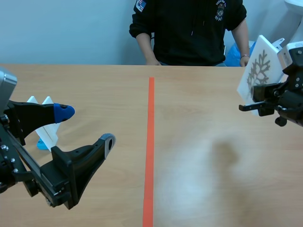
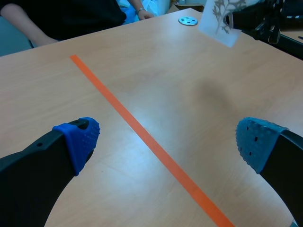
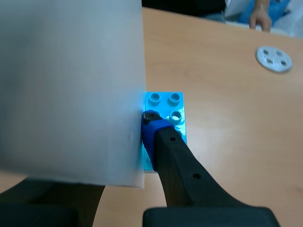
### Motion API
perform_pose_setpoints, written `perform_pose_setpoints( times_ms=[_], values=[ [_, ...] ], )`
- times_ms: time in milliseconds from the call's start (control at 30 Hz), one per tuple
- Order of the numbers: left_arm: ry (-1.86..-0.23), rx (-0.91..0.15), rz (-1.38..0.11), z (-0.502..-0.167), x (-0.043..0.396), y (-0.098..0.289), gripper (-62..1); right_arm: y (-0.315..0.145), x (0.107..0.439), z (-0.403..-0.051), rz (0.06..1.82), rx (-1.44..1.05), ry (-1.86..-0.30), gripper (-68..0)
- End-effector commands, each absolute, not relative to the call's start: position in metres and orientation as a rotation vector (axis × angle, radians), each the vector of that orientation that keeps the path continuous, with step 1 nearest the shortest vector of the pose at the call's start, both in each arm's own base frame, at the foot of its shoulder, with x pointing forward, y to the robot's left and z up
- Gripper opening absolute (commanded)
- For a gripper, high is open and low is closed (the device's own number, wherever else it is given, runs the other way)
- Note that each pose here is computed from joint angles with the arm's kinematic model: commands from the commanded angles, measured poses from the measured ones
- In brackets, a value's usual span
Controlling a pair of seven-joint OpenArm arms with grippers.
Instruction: Sort the leaf by its shape. The table is split by an orange tape line. A compound leaf with several leaflets goes to the left side, a simple leaf with one blade goes to the right side. Return to the home posture when a red brick is placed on the table.
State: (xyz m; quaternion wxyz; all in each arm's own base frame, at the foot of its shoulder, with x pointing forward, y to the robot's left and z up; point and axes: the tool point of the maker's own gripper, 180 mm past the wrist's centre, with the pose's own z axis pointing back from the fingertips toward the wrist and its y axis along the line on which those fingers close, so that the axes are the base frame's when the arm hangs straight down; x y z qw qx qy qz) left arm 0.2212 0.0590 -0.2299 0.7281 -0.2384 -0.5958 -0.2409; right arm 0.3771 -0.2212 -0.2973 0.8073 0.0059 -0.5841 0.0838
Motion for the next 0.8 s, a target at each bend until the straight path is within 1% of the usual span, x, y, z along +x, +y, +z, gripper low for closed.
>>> perform_pose_setpoints(
  times_ms=[0, 233, 400, 600, 767],
  values=[
    [-1.336, -0.532, -0.528, -0.224, 0.223, 0.059, 1.0, -0.229, 0.386, -0.297, 0.162, 0.006, -1.269, -64.0],
    [-1.336, -0.532, -0.528, -0.224, 0.223, 0.059, 1.0, -0.263, 0.402, -0.324, 0.058, -0.030, -1.223, -64.0],
    [-1.336, -0.532, -0.528, -0.224, 0.223, 0.059, 1.0, -0.270, 0.410, -0.343, 0.023, -0.054, -1.184, -64.0],
    [-1.335, -0.532, -0.528, -0.224, 0.223, 0.059, 1.0, -0.275, 0.412, -0.351, 0.032, -0.100, -1.163, -63.6],
    [-1.325, -0.505, -0.555, -0.229, 0.222, 0.060, 1.0, -0.281, 0.409, -0.354, 0.021, -0.127, -1.151, -57.5]
  ],
)
